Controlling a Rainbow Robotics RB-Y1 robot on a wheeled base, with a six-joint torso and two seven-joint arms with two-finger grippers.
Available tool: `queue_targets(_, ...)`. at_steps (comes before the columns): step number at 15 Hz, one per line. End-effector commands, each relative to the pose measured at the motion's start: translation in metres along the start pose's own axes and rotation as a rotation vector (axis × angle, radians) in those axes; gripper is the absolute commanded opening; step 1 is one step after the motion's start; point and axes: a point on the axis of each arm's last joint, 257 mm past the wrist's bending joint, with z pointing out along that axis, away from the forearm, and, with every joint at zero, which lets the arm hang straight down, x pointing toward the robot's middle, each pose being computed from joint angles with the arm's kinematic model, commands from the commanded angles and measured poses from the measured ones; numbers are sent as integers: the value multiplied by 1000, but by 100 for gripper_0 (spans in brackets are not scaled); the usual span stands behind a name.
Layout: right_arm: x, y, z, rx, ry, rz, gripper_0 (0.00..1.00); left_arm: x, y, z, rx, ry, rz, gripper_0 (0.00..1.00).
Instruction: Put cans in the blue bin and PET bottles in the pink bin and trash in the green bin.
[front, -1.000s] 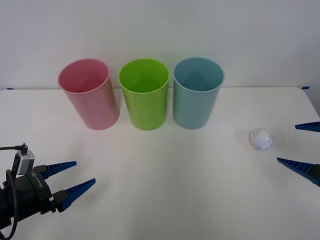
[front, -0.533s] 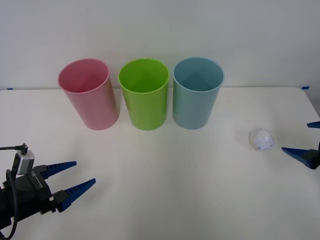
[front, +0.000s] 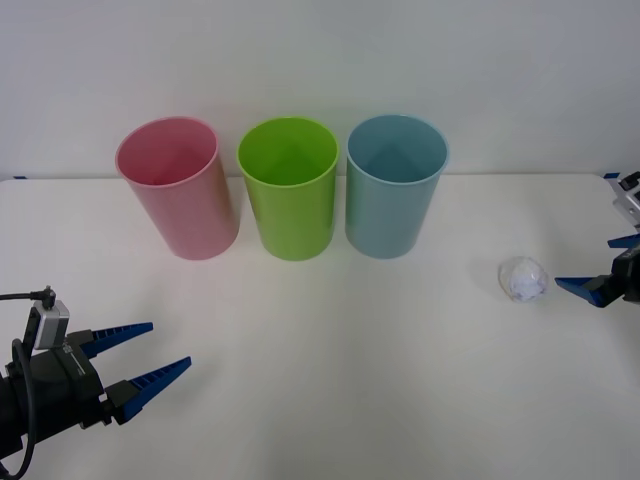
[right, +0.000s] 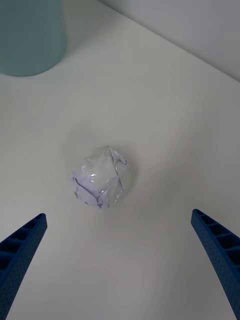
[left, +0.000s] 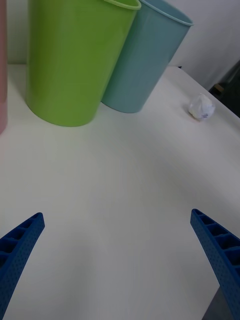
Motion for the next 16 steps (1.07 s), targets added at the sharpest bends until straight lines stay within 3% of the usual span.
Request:
queue_targets(1, 1, -6, 12, -3, 24, 6, 100, 0, 0, 0, 0, 0, 0, 100)
queue_targets(7, 0, -12, 53, 0, 39, 3, 100, 0, 0, 0, 0, 0, 0, 100)
queue_targets(14, 17, 10, 78, -56, 73, -5, 100, 0, 0, 0, 0, 0, 0, 100)
queue_targets(16, 14, 11, 83, -42, 70, -8, 100, 0, 0, 0, 0, 0, 0, 100)
